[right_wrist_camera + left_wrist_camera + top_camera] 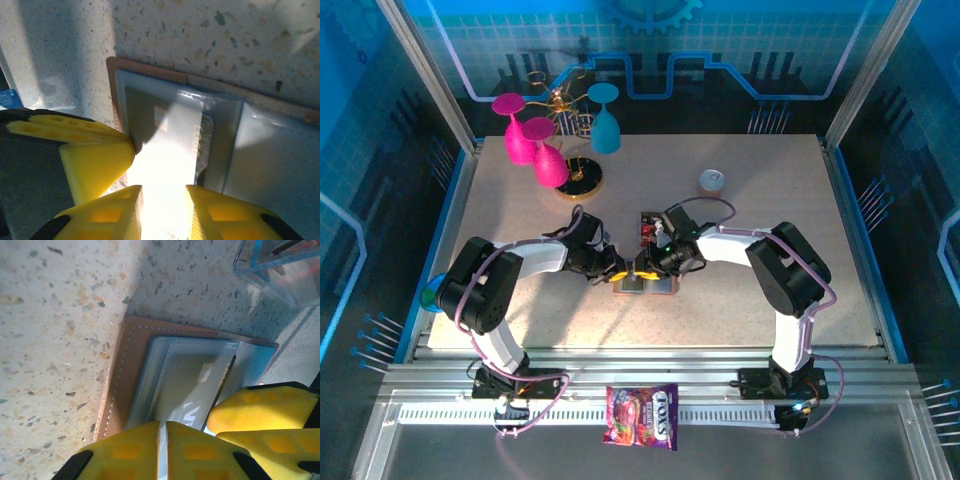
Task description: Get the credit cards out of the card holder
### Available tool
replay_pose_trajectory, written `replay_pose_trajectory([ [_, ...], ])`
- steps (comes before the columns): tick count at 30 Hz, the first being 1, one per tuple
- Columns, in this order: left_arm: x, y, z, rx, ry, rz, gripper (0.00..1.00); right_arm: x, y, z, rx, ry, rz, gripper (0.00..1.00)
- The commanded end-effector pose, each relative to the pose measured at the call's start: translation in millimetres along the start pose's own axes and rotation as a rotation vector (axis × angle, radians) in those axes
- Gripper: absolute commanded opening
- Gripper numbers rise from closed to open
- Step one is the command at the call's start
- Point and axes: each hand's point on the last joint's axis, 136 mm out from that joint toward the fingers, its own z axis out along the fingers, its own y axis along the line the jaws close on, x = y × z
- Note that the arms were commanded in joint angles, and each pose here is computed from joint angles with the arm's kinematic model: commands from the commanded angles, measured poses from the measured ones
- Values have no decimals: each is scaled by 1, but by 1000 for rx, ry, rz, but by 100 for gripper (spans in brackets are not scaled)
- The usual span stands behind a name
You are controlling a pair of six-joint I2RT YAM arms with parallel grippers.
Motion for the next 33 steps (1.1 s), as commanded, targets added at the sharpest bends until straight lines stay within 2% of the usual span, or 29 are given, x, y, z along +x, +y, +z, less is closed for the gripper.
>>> replay_pose_trajectory([
  [1,3,15,4,-38,11,-1,13,5,-5,3,47,19,-11,31],
  [16,4,17,4,-45,15,-2,13,6,-9,-4,109,17,-30,32],
  [25,2,14,3,-39,10,0,13,1,14,-9,24,-6,-56,28],
  [33,2,13,2,-40,11,2,13,2,9,2,15,16,-38,27],
])
